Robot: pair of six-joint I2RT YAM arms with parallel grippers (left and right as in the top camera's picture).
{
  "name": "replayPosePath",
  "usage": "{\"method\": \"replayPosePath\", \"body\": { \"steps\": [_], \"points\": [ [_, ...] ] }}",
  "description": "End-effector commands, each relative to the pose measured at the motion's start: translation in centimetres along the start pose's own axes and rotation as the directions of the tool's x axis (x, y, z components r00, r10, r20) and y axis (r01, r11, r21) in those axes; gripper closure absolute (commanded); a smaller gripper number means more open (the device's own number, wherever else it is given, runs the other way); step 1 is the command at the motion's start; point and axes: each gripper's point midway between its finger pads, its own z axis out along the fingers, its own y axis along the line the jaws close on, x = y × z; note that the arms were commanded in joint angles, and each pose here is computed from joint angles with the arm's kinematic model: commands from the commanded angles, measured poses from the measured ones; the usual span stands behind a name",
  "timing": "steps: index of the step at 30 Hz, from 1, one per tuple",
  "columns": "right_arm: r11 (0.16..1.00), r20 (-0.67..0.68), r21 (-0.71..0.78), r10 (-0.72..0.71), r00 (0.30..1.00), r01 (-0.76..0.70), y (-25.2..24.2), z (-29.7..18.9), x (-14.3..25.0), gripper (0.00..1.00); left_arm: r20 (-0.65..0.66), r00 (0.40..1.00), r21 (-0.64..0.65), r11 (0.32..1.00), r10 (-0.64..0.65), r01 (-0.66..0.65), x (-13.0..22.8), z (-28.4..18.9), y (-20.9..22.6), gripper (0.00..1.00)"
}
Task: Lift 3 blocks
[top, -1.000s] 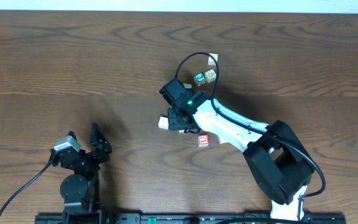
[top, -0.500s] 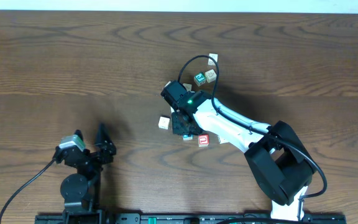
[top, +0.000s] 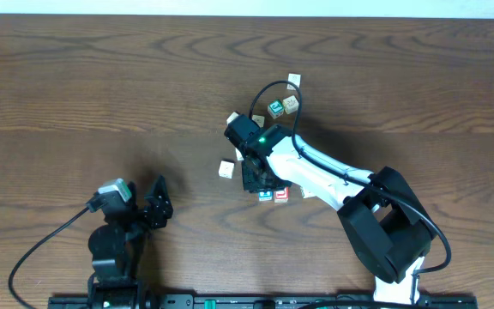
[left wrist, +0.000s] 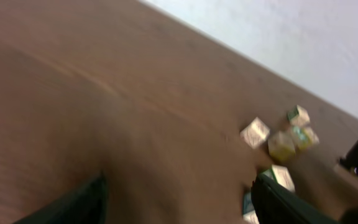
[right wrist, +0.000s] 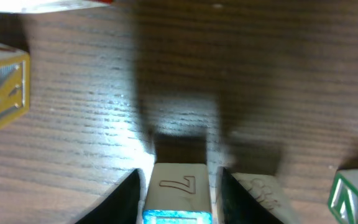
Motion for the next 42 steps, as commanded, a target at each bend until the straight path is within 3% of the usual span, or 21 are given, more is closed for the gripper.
{"method": "replayPosePath", "body": {
  "steps": [1,8,16,23,28,32,33,35,36,38,42],
  "points": [
    [1.0,0.013,0.001,-0.011,1.0,0.011,0.1,0.2,-0.2,0.48,-0.156,0.987,0.101,0.994,-0.035,0.051,3.3,0.2,-1.4,0.26],
    [0.987,0.113,-0.057,-0.142,0.983,0.149,1.9,-0.2,-2.6,0.33,-0.226,0.973,0.125,0.989,-0.043,0.073,4.4,0.2,-1.9,0.26],
    [0.985,0.211,-0.096,-0.121,0.97,0.143,2.3,-3.5,-6.8,0.31,-0.256,0.967,0.15,0.988,-0.005,0.044,3.6,0.2,-3.2,0.26],
    [0.994,0.24,-0.083,-0.043,0.97,0.065,-2.9,-9.0,-10.1,0.43,-0.348,0.924,0.213,0.973,0.16,-0.089,3.9,0.7,-6.7,0.26],
    [0.999,0.239,-0.038,-0.019,0.971,0.029,-9.0,-12.2,-10.1,0.56,-0.42,0.852,0.335,0.926,0.312,-0.174,5.9,1.2,-10.7,0.25],
    [1.0,0.245,-0.021,0.025,0.969,-0.02,-13.8,-14.9,-9.4,0.58,-0.403,0.84,0.421,0.888,0.364,-0.183,7.1,2.0,-13.4,0.25],
    [0.999,0.253,-0.024,0.048,0.966,-0.043,-15.1,-15.7,-9.1,0.58,-0.397,0.839,0.436,0.881,0.372,-0.184,7.4,2.2,-13.9,0.27],
    [0.998,0.268,-0.033,0.067,0.961,-0.06,-16.8,-16.8,-8.7,0.58,-0.392,0.838,0.45,0.874,0.38,-0.185,7.7,2.5,-14.4,0.52],
    [0.997,0.278,-0.044,0.073,0.958,-0.063,-17.6,-17.3,-8.4,0.58,-0.394,0.836,0.452,0.872,0.382,-0.186,7.9,2.7,-14.4,0.52],
    [0.996,0.292,-0.069,0.077,0.953,-0.059,-18.6,-17.8,-7.8,0.57,-0.416,0.824,0.446,0.876,0.385,-0.185,8.6,2.9,-14.1,0.21],
    [0.989,0.279,-0.109,0.131,0.951,-0.104,-20.6,-16.4,-5.8,0.53,-0.468,0.799,0.431,0.887,0.378,-0.167,10.0,3.0,-13.5,0.2]
  ]
}}
